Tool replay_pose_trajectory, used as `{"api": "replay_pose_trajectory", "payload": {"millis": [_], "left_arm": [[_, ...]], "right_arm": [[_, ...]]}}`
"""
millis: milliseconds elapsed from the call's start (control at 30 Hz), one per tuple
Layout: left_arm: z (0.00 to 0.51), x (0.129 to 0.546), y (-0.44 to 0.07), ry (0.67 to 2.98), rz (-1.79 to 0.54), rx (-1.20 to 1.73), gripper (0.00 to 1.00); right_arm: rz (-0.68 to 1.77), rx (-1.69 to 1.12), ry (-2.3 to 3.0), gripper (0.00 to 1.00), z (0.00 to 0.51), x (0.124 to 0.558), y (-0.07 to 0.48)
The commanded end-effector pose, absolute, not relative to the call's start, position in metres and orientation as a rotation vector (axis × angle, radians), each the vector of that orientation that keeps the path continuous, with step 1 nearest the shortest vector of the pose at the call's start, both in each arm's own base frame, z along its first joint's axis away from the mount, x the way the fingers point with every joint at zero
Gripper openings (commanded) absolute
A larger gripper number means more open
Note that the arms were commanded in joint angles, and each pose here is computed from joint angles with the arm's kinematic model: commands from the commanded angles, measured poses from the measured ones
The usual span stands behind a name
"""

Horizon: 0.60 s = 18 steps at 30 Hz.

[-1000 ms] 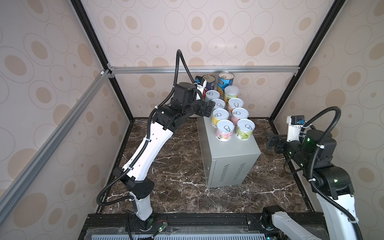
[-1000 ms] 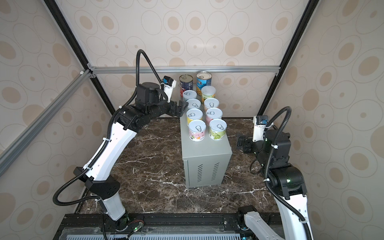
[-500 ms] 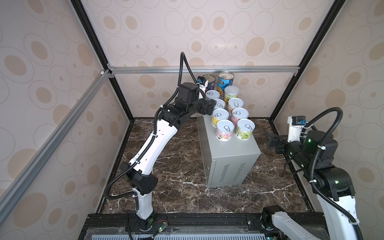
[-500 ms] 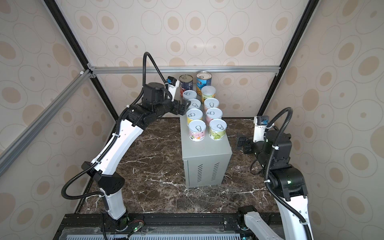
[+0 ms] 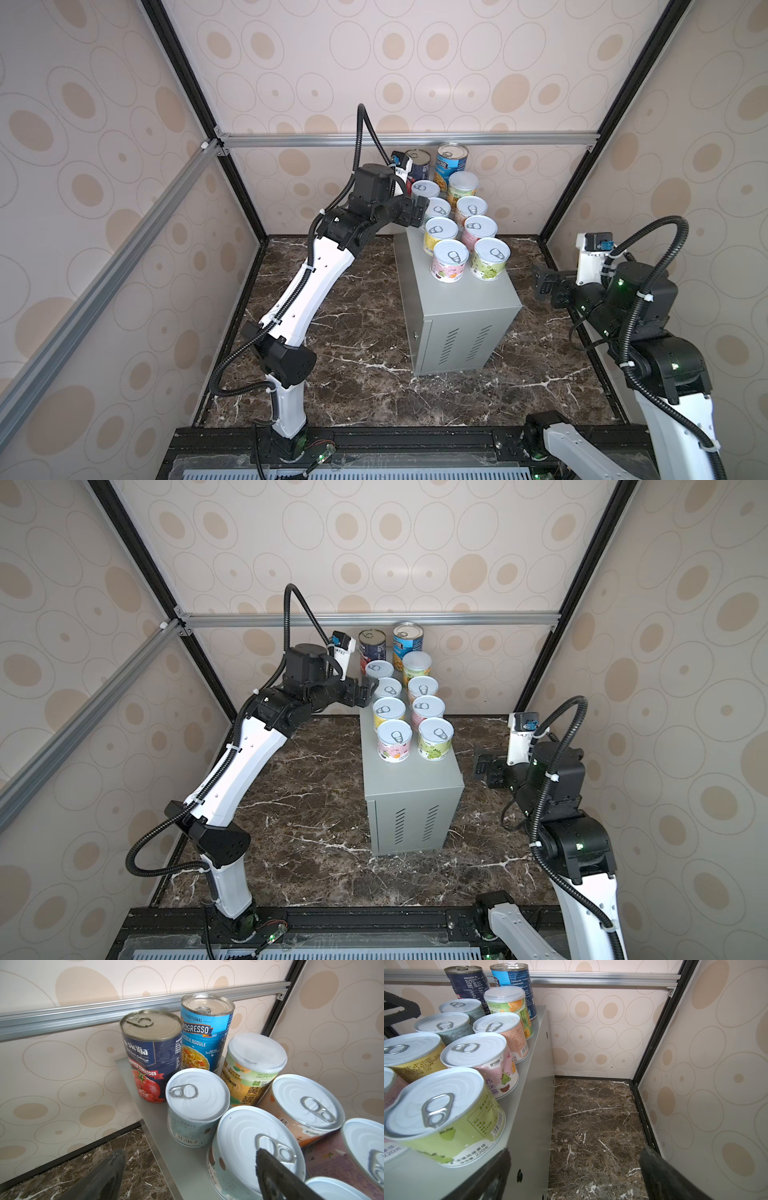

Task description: Place and organize the canned foods onto the counter

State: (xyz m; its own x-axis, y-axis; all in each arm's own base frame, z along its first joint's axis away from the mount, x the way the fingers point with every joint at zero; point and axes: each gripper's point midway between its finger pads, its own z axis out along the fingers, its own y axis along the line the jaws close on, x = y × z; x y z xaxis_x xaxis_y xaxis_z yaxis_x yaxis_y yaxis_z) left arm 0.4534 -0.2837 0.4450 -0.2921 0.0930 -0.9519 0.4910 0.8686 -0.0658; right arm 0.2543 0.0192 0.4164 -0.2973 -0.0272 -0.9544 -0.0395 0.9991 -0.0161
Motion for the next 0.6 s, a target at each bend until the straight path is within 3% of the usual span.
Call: {"api": "replay_pose_trajectory", "payload": {"millis": [0, 567], "left_arm": [[0.443, 0.461, -0.284, 1.837, -0.414, 0.442, 0.98], [0.425, 0.469, -0.282, 1.888, -0.398, 0.441, 0.98]], "right_arm": [[-0.004, -0.035, 1.868, 1.00, 0.417, 0.252, 0.015], [-0.003, -0.038, 1.864, 1.00, 0.418, 0.253, 0.015]]}}
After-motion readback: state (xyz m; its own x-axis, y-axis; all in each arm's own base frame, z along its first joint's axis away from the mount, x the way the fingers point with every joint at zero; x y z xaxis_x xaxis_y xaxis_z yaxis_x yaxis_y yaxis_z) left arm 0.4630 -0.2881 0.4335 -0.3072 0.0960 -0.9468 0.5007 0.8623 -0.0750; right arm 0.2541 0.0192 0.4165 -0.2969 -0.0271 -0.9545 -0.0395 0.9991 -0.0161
